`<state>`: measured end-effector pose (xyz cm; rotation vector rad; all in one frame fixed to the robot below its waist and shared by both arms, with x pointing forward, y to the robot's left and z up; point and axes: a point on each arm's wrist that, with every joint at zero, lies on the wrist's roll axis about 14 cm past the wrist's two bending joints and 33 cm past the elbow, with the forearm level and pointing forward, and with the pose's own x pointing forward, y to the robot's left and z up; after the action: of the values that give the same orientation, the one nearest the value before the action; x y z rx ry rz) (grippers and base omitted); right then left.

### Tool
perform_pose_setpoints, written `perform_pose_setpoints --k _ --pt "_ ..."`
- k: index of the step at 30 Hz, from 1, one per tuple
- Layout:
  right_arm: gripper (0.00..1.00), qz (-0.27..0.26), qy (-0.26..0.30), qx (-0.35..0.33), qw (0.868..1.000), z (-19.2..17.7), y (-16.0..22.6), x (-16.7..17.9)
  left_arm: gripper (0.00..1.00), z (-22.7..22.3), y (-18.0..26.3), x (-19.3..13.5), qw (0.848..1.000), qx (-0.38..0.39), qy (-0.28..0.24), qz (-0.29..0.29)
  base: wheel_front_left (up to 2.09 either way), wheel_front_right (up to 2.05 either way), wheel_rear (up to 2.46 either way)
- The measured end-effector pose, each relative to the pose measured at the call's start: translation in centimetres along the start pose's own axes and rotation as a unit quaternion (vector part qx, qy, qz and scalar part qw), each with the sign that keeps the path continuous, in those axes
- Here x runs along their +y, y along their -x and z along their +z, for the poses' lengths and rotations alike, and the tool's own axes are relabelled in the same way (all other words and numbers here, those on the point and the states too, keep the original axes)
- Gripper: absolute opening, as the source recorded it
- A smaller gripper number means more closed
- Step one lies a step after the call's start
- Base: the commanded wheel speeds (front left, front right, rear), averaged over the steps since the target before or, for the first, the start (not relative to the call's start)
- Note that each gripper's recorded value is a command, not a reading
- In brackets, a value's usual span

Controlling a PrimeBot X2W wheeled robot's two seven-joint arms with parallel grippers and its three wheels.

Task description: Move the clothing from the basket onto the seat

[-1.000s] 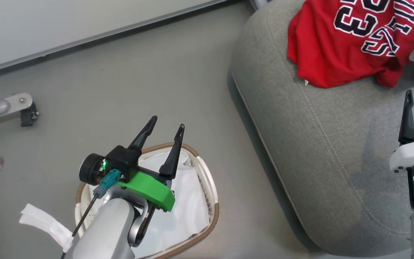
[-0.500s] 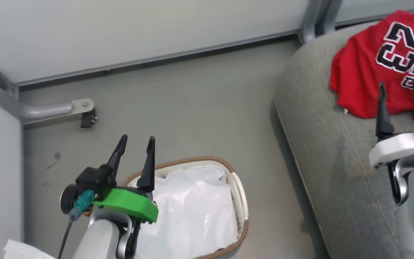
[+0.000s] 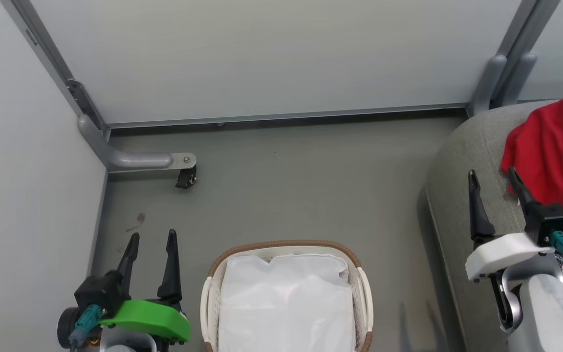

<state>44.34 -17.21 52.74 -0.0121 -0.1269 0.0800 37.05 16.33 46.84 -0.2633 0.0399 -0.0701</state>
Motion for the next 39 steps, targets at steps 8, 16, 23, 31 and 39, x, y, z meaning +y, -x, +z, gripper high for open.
perform_pose_setpoints --k 8,16,23,31,39 --pt "1.0 0.03 -0.044 0.023 0.998 -1.5 1.9 2.7 1.0 0.6 1.6 0.4 1.0 -0.012 0.007 0.01 0.0 0.0 0.0" --pt "1.0 0.023 -0.054 0.036 0.998 -2.3 3.5 2.3 1.0 0.2 1.8 -0.2 1.0 -0.006 0.008 0.002 0.0 0.0 0.0" --pt "1.0 0.016 -0.056 0.037 0.998 -2.4 4.1 1.8 1.0 0.1 1.6 -0.6 1.0 -0.004 0.008 -0.005 0.0 0.0 0.0" --pt "1.0 0.015 -0.061 0.035 0.997 -2.3 4.1 1.8 1.0 -0.2 1.7 -0.7 1.0 0.002 0.006 -0.006 0.0 0.0 0.0" --pt "0.0 0.013 -0.069 0.067 0.995 -4.2 5.0 2.2 0.0 -2.0 2.3 -0.4 1.0 0.031 0.005 0.0 0.0 0.0 0.0"
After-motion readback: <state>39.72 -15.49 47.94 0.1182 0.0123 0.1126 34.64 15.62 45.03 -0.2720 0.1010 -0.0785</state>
